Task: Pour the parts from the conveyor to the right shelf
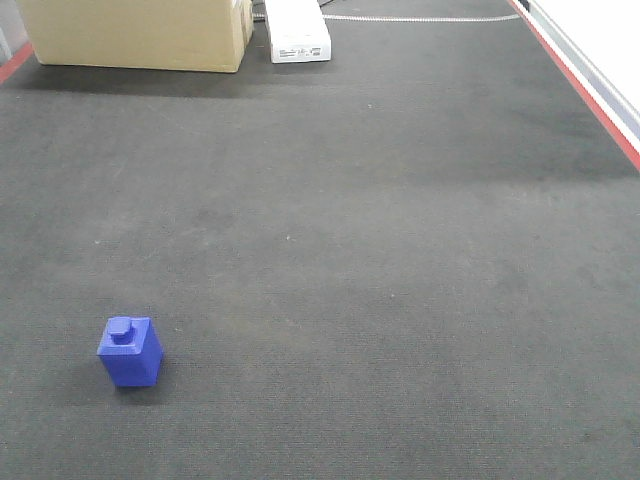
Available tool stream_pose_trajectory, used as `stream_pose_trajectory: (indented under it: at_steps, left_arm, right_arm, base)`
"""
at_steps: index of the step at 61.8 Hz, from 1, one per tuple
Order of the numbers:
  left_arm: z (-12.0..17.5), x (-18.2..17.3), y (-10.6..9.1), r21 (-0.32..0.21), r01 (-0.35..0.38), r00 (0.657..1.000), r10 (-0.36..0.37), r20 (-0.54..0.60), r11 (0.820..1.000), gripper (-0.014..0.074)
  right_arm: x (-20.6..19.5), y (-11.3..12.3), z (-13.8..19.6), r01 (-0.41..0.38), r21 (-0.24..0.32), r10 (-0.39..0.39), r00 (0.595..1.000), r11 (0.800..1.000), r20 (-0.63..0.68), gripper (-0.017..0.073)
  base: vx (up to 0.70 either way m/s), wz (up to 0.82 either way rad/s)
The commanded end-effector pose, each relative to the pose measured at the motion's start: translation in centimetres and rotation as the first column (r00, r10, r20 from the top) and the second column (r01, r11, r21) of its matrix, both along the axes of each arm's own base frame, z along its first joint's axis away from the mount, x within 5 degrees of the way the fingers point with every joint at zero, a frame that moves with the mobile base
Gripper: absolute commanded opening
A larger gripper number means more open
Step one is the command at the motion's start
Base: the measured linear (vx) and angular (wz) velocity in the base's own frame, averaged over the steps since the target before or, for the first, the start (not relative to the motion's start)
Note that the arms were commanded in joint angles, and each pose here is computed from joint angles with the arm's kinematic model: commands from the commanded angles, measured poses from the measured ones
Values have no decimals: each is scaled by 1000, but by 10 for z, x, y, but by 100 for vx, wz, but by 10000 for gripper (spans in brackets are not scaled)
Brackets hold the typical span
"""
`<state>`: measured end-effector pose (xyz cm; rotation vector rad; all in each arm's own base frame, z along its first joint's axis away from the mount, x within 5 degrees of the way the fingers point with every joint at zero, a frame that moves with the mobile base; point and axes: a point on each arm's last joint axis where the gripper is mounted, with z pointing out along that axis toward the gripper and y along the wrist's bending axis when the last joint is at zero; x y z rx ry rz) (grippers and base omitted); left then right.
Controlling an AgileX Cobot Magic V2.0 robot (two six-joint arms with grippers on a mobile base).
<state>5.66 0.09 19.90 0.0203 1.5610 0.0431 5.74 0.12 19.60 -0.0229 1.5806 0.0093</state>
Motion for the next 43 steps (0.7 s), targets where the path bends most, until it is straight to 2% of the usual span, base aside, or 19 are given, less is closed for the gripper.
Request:
stream_pose_trajectory:
  at_steps: [1, 7, 14, 22, 29, 35, 43]
  left_arm:
    - [-2, 0, -1, -10, 11, 998, -10, 67, 1000, -6]
    - [5, -1, -1, -8, 15, 991, -14, 135, 1000, -6]
    - [29, -5, -1, -5, 19, 970, -17, 241, 1000, -6]
    - [64, -6, -1, -3, 14, 971, -13, 237, 1000, -6]
    - [94, 5, 0, 0, 7, 989, -7, 147, 1000, -6]
    - [114, 21, 0, -2, 0, 1000, 0, 13, 1000, -6]
    - [120, 43, 1, -5, -10, 982, 9, -191, 1000, -6]
  right_arm:
    - [2, 0, 1, 4, -5, -4, 999, 1000, 45, -9]
    - [2, 0, 1, 4, -5, -4, 999, 1000, 45, -9]
    - [2, 0, 1, 4, -5, -4, 999, 1000, 45, -9]
    - [2, 0, 1, 4, -5, -4, 999, 1000, 45, -9]
    - [2, 0, 1, 4, -5, -4, 999, 1000, 45, -9]
    - [2, 0, 1, 4, -5, -4, 999, 1000, 45, -9]
    - [2, 0, 1, 4, -5, -4, 999, 1000, 45, -9]
  base:
    - [0, 0]
    - [0, 0]
    - [0, 0]
    - [0, 0]
    - [0, 0]
    - [0, 0]
    - [0, 0]
